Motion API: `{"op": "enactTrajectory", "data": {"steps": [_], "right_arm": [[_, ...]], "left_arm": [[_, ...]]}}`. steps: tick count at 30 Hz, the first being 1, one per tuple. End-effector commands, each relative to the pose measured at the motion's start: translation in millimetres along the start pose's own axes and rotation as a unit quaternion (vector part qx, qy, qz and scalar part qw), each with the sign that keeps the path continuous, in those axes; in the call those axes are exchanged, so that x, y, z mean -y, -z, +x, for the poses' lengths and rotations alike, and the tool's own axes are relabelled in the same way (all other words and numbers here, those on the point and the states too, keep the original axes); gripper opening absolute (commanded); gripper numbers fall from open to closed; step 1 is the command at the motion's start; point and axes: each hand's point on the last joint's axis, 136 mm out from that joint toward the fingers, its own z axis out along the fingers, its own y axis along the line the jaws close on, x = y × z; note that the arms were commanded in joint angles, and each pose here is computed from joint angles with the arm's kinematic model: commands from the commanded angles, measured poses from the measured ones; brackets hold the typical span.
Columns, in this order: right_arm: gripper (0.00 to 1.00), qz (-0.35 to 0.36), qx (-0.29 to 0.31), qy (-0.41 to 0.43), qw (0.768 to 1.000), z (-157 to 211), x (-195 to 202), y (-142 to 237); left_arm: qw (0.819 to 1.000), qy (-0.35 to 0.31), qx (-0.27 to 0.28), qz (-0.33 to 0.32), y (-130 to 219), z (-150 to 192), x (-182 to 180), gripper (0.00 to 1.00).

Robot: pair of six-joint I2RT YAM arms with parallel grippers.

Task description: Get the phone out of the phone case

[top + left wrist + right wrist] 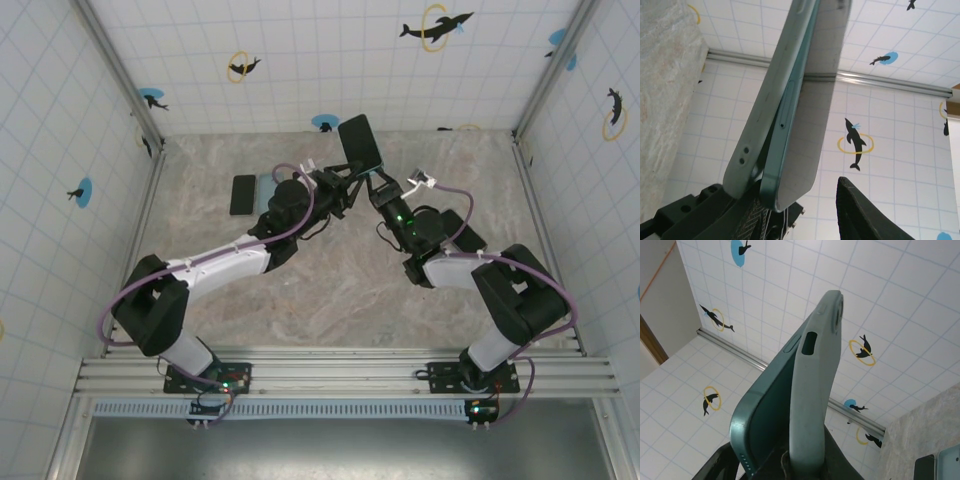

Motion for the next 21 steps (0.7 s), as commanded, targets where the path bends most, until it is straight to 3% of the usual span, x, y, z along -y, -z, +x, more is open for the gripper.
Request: {"op": "enactTrajectory", "data": {"steps": [1,5,21], "right_arm": [[0.02,-0.057,0.027,-0.011,0.998,-9,-31,5],[0.02,-0.059,0.03,-0.016,0.998,-7,-33,4],[0.02,-0.034,0.031,-0.033,0.998,-2,-19,0]], "left_arm": [[1.0,-0.001,0.023,0.02,-9,-13,14,0.39],[1.0,-0.005,0.028,0.013,-12,-15,11,0.38],[0.999,-0.03,0.029,0.019,-20,-15,29,0.14]]}}
